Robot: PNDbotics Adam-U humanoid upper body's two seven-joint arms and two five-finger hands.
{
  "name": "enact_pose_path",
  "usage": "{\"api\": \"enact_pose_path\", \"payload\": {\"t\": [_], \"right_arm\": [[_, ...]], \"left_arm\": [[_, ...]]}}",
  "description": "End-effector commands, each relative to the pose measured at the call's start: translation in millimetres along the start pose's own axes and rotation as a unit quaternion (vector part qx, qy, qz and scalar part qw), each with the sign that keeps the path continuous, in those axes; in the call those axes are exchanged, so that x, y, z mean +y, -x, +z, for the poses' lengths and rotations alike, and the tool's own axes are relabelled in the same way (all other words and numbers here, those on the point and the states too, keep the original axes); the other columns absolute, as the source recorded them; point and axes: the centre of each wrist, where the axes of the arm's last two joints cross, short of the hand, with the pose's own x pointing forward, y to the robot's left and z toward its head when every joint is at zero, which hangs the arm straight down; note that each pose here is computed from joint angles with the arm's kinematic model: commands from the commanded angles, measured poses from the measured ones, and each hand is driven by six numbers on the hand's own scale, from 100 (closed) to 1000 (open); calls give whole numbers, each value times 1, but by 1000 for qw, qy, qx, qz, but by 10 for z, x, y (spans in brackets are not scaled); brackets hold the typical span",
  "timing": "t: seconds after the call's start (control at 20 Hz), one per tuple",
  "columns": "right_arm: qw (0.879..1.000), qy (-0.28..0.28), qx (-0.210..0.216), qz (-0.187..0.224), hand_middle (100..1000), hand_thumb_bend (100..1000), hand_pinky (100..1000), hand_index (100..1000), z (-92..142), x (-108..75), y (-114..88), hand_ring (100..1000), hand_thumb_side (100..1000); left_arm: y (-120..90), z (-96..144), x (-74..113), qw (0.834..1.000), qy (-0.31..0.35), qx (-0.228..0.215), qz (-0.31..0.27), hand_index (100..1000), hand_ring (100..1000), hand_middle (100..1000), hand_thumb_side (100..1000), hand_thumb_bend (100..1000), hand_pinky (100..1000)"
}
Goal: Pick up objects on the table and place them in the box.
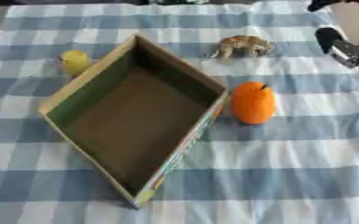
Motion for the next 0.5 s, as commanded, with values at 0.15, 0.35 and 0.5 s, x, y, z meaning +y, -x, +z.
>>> {"api": "enact_pose_path", "payload": {"t": [0.15, 0.35, 0.5], "right_arm": [[1000, -26, -5, -8, 833, 179, 809, 899, -18, -52, -63, 868, 864], [998, -63, -4, -29, 855, 276, 829, 927, -65, -11, -112, 893, 788], [995, -88, 2, -38, 867, 316, 841, 953, -99, 16, -149, 907, 719]], "left_arm": [[-58, -57, 16, 1000, 4, -16, 3, 788, 777, 732, 812, 100, 492], [-63, -57, 9, 1000, 5, -15, 4, 787, 777, 731, 811, 100, 491], [-66, -56, 4, 1000, 6, -14, 5, 787, 777, 731, 811, 100, 491]]}}
